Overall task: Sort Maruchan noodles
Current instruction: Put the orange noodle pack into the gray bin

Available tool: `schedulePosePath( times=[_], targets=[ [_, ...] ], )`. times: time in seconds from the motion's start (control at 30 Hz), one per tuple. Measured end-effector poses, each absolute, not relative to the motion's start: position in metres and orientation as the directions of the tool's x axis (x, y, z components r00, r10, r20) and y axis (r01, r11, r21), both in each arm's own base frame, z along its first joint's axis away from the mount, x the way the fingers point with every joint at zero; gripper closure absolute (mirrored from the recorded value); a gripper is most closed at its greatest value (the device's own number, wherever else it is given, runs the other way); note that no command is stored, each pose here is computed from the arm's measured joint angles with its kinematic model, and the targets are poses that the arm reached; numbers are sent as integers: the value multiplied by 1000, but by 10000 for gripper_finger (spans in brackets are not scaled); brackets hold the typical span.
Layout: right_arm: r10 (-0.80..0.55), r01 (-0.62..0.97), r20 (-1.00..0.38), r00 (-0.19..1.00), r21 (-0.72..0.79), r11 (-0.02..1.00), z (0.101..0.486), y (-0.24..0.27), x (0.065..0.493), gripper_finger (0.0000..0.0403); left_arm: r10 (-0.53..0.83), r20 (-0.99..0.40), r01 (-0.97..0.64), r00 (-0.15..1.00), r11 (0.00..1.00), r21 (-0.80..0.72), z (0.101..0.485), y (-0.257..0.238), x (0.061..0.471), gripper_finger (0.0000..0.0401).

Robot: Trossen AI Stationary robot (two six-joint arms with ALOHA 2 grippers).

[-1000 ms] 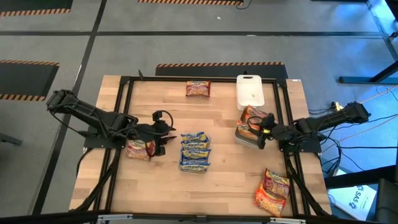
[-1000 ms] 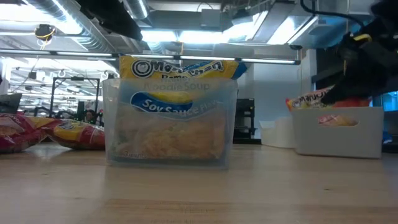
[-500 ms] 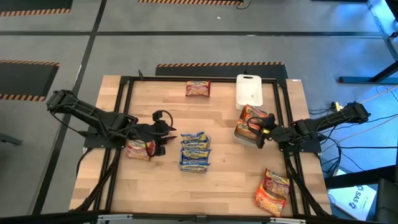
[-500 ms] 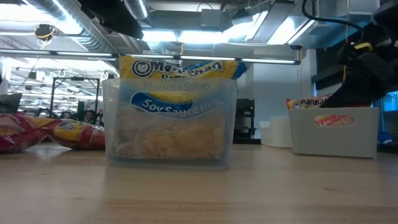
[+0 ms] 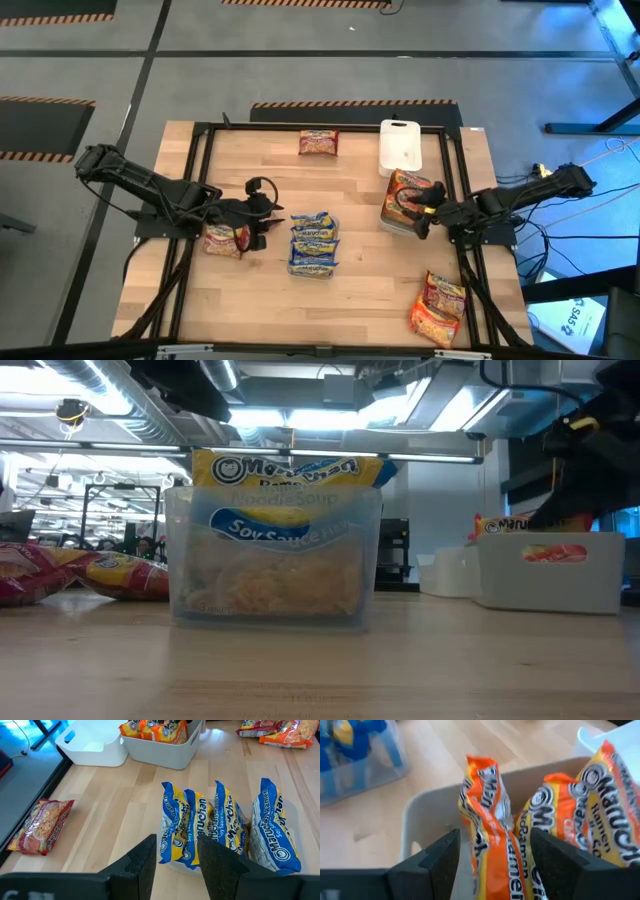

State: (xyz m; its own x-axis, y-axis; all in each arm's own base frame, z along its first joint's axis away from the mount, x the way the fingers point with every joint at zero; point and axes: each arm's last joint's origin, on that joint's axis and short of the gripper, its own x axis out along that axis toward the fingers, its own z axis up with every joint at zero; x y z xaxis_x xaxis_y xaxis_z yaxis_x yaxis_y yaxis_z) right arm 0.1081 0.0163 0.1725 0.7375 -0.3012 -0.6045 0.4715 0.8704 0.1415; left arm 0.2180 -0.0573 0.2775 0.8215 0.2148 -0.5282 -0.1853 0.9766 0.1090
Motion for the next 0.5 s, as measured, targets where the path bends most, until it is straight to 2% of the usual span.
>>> schedulePosePath(
  times=[0.23,0.4,0.5],
  targets=[
    [-189,394,-593,783,237,888,213,19,109,174,215,-528,-185,822,977,109,278,-57,218,264],
    [-57,270,-498,865,366,891,241,25,119,173,207,-492,-190,845,978,86,278,-58,221,264],
    [37,159,-445,895,397,904,245,33,137,173,152,-450,-136,880,988,69,269,-61,224,265]
  ],
)
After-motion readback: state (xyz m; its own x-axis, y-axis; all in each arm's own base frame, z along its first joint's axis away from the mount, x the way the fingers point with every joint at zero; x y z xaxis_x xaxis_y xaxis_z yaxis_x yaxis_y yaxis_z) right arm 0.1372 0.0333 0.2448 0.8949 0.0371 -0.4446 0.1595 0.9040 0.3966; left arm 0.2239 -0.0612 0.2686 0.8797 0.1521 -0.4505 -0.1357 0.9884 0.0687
